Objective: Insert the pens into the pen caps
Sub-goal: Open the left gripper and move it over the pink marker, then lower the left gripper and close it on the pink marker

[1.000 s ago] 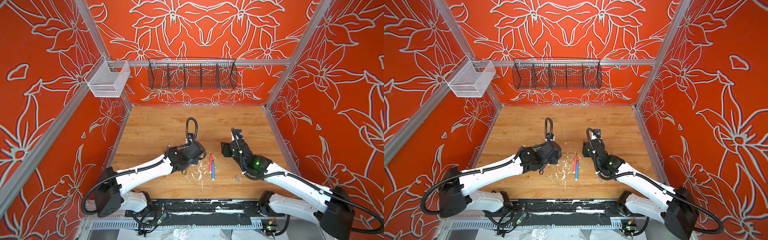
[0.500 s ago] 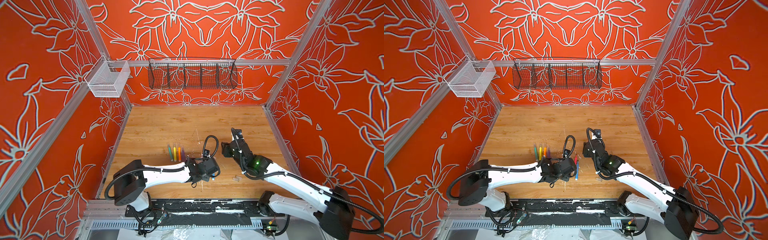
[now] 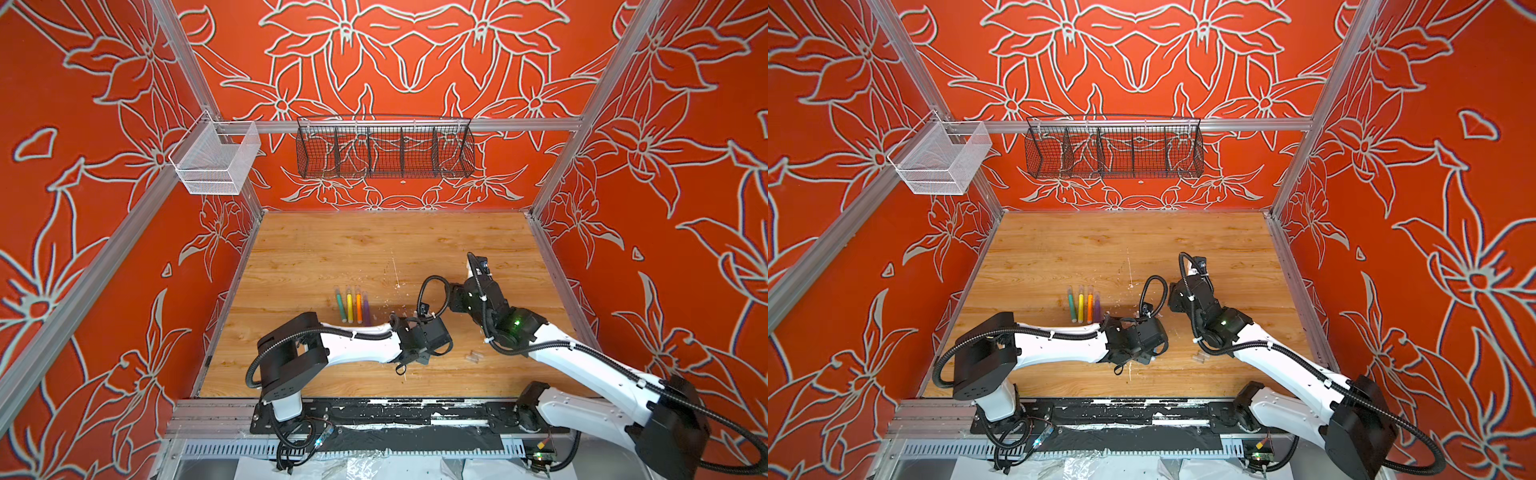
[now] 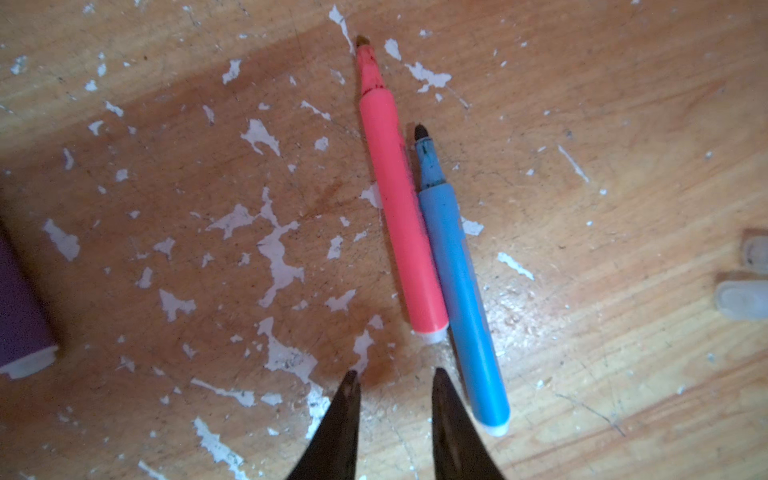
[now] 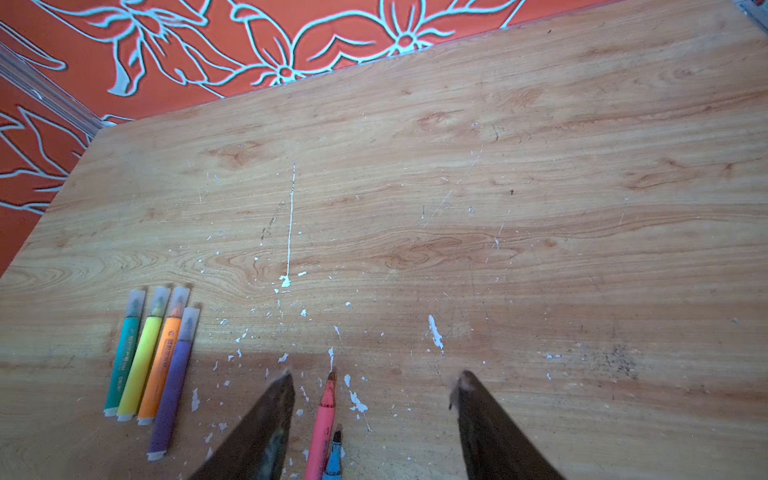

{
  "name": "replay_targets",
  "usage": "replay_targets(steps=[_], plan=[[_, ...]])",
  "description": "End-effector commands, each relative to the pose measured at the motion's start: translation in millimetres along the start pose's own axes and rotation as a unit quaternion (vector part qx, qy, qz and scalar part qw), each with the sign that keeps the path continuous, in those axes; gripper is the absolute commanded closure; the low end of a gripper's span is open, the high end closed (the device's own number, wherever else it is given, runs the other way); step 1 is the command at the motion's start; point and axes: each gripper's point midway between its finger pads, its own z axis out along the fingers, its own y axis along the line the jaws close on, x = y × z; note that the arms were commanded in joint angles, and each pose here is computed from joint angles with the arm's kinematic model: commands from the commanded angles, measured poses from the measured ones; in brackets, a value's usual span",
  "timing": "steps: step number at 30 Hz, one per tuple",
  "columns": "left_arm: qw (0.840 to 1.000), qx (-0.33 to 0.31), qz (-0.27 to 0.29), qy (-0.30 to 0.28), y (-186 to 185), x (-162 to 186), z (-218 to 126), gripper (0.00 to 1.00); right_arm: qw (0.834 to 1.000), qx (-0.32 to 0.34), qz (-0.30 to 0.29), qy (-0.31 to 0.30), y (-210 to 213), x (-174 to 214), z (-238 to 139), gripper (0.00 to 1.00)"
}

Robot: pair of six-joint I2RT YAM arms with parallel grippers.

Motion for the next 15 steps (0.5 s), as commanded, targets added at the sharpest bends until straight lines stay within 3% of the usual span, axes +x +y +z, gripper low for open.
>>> replay_targets(steps=[1, 15], plan=[[1.000, -0.030, -0.002, -0.004, 5.7, -1.7, 2.2, 0.75, 1.000, -0.002, 0.014, 0.003, 1.3, -3.5, -0.2, 0.36], [0.999, -0.054, 0.003, 0.003, 10.7, 1.4, 14.9, 0.75, 1.000, 0.000, 0.017, 0.010, 0.0, -1.7, 2.8, 0.36]])
